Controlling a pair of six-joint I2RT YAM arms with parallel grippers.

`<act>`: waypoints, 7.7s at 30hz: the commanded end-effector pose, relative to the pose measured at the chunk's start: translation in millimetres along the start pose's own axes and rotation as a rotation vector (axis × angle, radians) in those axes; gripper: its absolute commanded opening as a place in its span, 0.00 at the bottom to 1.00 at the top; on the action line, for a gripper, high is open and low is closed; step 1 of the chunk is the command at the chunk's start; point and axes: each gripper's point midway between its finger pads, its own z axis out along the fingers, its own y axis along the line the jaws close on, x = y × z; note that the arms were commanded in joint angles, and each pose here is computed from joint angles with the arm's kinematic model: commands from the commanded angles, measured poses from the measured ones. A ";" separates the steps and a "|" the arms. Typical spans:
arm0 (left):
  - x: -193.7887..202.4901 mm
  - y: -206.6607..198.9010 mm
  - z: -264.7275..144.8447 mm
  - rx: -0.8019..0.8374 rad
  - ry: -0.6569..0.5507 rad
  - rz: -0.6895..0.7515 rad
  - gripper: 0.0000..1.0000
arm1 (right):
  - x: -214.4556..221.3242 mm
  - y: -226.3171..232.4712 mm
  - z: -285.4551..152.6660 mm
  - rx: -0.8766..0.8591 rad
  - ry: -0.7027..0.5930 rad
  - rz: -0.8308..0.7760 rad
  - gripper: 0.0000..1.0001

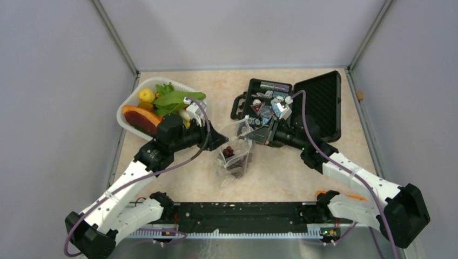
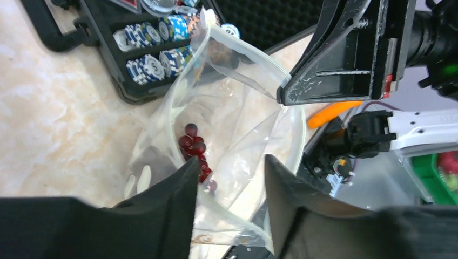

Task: Place the food in the zip-top bag and seal the zipper

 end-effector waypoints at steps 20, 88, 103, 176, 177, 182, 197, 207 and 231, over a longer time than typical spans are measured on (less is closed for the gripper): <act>-57.2 -29.8 -24.5 -0.010 -0.111 0.141 0.93 | -13.0 11.4 -1.8 -0.023 -0.039 -0.052 0.00; -37.8 -35.5 1.5 -0.208 -0.057 0.008 0.00 | -22.5 -9.9 -61.9 0.840 -0.031 -0.529 0.00; -43.3 -94.7 -3.9 0.076 -0.010 0.082 0.00 | -41.5 58.4 -66.0 0.391 -0.278 -0.442 0.01; -168.5 330.6 -133.7 -1.175 -0.459 -0.209 0.99 | -5.0 32.3 1.3 0.449 -0.062 -0.560 0.00; -171.2 335.2 -137.1 -1.195 -0.470 -0.199 0.98 | -4.1 31.6 1.3 0.449 -0.060 -0.558 0.00; -169.6 368.6 -139.5 -1.261 -0.429 -0.151 0.94 | -4.5 30.7 -0.6 0.453 -0.063 -0.554 0.00; -123.7 433.7 -123.1 -1.348 -0.337 -0.238 0.87 | -2.9 30.5 -0.5 0.439 -0.062 -0.562 0.00; -118.0 445.8 -128.1 -1.404 -0.323 -0.210 0.69 | 1.0 34.2 3.2 0.410 -0.048 -0.554 0.00; -156.2 266.0 -101.7 -0.753 -0.474 -0.186 0.20 | -2.2 33.4 1.1 0.417 -0.068 -0.553 0.01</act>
